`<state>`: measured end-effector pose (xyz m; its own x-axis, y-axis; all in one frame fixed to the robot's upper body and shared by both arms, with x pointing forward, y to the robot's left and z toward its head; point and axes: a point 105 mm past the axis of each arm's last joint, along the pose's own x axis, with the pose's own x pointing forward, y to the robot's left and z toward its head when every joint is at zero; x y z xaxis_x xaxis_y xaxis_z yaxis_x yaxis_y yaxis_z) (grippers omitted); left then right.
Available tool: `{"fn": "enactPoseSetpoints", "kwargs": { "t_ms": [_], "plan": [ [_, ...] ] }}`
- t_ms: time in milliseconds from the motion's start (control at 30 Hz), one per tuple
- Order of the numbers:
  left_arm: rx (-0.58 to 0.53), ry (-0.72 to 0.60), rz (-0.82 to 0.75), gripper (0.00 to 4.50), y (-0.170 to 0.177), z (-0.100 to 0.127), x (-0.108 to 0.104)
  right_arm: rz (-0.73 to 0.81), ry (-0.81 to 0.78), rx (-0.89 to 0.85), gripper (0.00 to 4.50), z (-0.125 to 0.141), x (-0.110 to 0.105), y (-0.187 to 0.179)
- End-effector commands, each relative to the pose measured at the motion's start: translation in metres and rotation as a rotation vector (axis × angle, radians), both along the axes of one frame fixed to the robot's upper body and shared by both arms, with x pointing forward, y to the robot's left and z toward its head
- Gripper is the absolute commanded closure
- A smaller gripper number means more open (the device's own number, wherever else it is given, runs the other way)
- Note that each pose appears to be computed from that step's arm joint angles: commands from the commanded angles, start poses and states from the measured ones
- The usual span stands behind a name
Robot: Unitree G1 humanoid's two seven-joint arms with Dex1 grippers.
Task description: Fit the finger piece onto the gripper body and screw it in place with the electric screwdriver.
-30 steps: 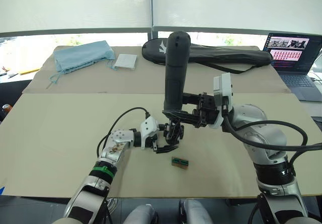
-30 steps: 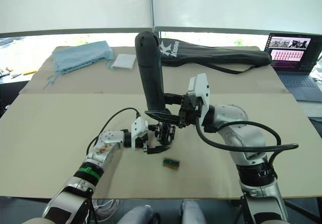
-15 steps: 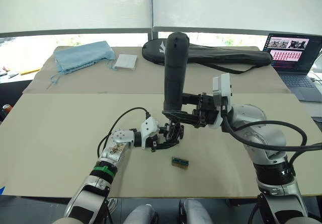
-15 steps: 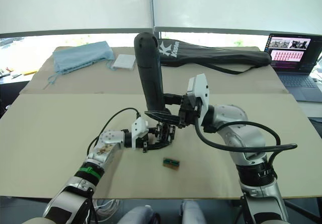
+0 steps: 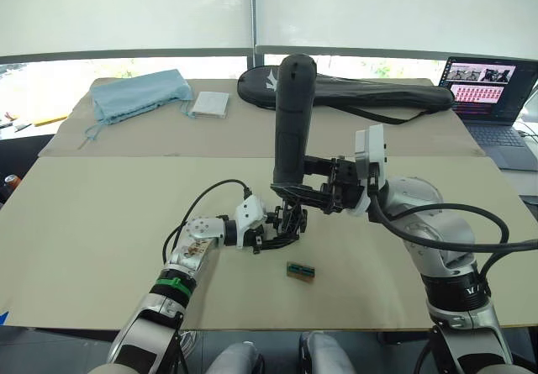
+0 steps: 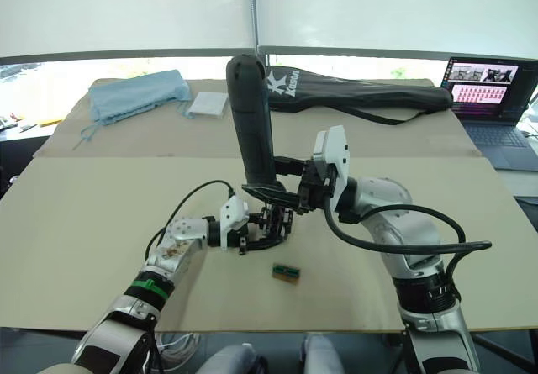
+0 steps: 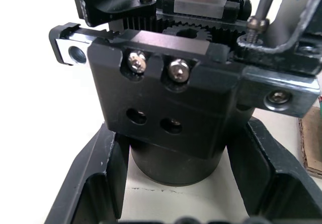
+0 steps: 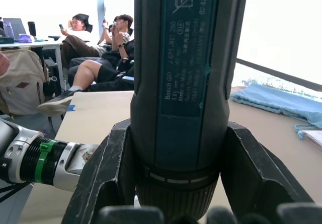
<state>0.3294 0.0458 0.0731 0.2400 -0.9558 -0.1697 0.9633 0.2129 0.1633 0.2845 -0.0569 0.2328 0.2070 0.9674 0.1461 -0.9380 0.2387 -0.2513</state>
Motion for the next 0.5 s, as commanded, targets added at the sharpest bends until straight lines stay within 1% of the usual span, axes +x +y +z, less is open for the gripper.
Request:
{"fn": "enactPoseSetpoints", "kwargs": {
  "t_ms": [33, 367, 500],
  "plan": [
    [0.024, 0.029, -0.017, 2.20, -0.003, -0.008, -0.005, -0.018, 0.046, -0.033, 2.58, -0.015, 0.005, 0.002],
    [0.022, 0.038, -0.014, 2.20, -0.003, -0.009, -0.005, -0.022, 0.074, -0.046, 2.58, -0.022, 0.008, 0.007],
    [0.021, 0.039, -0.012, 2.20, -0.003, -0.009, -0.005, -0.033, 0.097, -0.072, 2.58, -0.028, 0.009, 0.007]
  ]
}}
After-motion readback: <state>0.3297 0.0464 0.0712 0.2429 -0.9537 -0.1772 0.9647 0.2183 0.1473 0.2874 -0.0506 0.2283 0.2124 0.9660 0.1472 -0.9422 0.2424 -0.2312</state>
